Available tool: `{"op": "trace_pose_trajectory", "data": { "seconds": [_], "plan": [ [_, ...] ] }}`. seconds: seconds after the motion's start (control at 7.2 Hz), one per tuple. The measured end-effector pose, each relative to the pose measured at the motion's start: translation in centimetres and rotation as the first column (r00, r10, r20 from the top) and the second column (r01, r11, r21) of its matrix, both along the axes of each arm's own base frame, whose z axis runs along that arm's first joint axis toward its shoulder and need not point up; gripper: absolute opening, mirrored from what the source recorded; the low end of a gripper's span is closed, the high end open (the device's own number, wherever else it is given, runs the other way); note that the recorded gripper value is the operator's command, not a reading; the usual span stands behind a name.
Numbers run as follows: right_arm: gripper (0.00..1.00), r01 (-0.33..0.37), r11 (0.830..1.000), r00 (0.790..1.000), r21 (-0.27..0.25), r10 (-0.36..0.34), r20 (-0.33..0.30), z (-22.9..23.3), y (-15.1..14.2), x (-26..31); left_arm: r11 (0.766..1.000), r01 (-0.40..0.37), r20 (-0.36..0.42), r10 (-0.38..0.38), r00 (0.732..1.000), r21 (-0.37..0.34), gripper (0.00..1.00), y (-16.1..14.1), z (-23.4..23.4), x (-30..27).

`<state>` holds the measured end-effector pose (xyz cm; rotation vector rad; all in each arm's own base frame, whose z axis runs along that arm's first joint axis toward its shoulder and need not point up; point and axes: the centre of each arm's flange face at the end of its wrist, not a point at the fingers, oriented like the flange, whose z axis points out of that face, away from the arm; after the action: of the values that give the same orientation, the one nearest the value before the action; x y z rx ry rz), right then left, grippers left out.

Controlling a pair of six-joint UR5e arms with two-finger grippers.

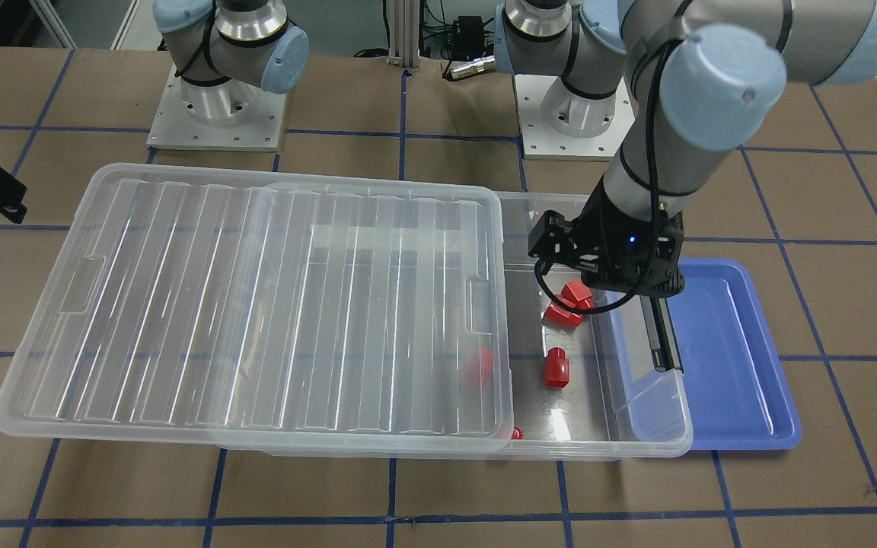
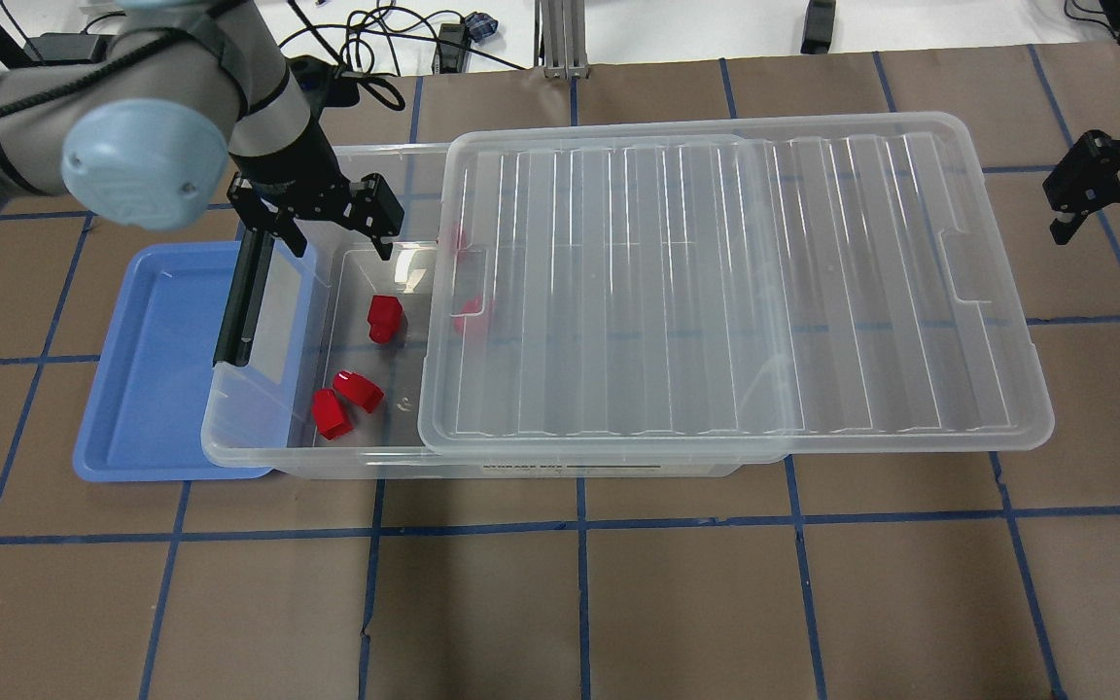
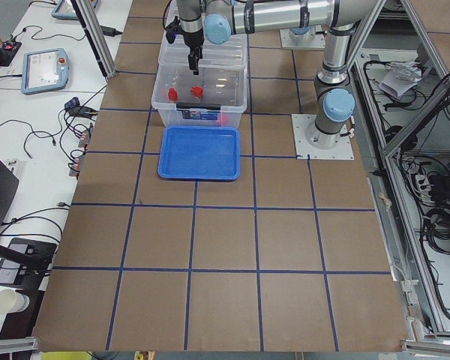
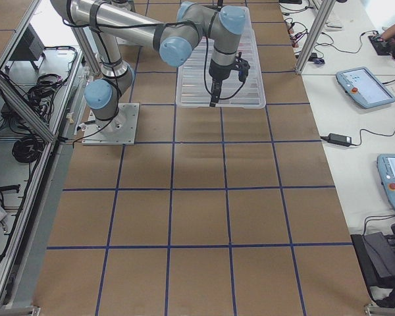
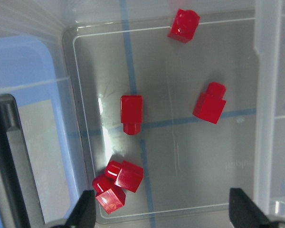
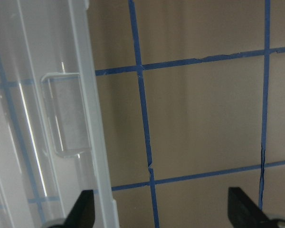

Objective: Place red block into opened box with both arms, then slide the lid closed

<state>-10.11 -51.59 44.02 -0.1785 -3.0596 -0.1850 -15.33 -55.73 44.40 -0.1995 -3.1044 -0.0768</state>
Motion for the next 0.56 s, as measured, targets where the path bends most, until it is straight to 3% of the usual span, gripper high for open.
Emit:
{"op": "trace_pose_trajectory", "data": {
  "seconds": [0.28, 0.56],
  "plan": [
    [1.0, 0.008, 1.0, 1.0, 0.013, -0.008, -0.019, -2.6, -1.3, -2.1, 0.999, -0.002, 0.006, 0.002, 1.0, -0.049, 1.0, 1.7, 6.0, 0.2],
    [1.0, 0.009, 0.999, 1.0, 0.037, -0.008, -0.015, -5.2, -1.7, -2.7, 0.996, 0.001, 0.007, -0.001, 1.0, -0.084, 1.0, 2.9, 7.7, 0.6]
  ]
}}
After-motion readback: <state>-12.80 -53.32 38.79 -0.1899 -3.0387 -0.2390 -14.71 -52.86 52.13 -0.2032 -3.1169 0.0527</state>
